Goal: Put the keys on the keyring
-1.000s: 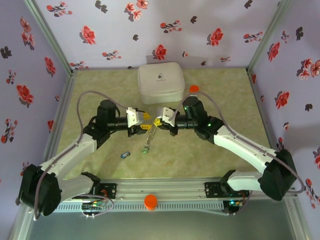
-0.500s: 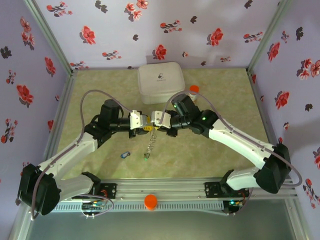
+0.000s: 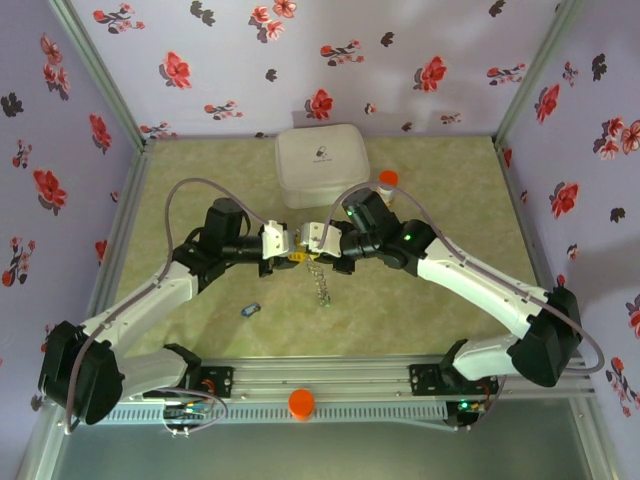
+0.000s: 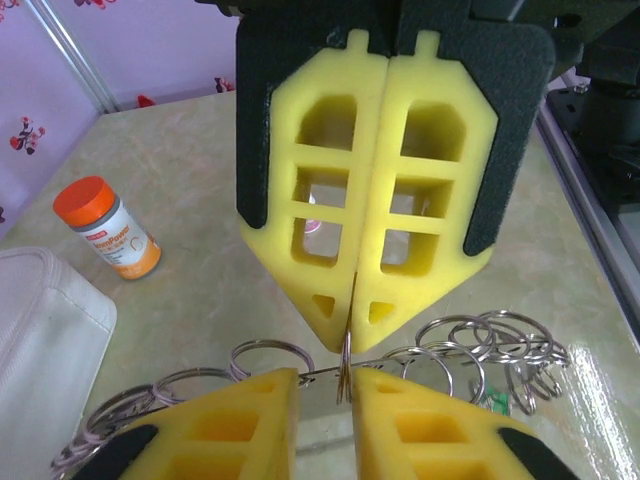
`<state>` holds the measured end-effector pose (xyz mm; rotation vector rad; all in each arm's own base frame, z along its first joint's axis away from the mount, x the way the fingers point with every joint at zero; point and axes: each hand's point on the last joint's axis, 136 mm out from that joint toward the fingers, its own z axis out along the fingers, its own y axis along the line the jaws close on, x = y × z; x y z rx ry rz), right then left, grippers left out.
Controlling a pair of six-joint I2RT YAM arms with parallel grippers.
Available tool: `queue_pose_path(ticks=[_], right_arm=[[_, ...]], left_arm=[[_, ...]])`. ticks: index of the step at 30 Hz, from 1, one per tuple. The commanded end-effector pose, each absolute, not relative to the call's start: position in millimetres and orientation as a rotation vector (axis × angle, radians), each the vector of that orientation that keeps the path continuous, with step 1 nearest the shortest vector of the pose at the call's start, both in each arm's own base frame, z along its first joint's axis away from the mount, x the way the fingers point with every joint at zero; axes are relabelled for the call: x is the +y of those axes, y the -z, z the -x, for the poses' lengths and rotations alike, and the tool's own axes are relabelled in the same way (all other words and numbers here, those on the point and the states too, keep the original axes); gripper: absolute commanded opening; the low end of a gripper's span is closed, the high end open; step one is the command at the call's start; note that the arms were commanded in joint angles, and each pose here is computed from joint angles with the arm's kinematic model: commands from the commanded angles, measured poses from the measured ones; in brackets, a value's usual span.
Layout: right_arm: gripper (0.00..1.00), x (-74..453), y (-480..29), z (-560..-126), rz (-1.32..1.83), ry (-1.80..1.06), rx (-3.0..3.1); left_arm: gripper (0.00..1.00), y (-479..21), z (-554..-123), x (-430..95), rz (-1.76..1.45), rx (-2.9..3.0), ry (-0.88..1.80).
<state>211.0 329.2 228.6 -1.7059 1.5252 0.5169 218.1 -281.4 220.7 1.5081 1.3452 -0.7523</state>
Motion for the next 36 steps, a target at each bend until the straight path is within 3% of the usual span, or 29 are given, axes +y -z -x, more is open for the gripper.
queue_pose_path(ticks=[1,8,11,12,14,17,36], right_arm=[[0.00,340,-250,-212,1.662,-0.545,1.464],[0.00,342,-253,-206,1.627,-0.603,1.445],[0.00,341,-253,-206,1.611,-0.638,1.458],[0.02,340,-255,-208,1.591,-0.654,1.462],[0.16,335,-261,-211,1.535,-0.697,1.449],[0.22,318,-277,-218,1.401,-0.786,1.401],[0.23,315,-252,-214,1.393,-0.924,1.399]], left_arm=[[0.12,-228,-219,-285,-1.506,1.311,0.748],[0.00,-231,-220,-285,-1.493,1.304,0.749],[0.00,-232,-219,-285,-1.489,1.298,0.749],[0.00,-232,-219,-285,-1.486,1.295,0.748],[0.00,-234,-219,-284,-1.474,1.285,0.742],[0.00,-239,-220,-283,-1.425,1.269,0.747],[0.00,-261,-209,-285,-1.250,1.148,0.900]])
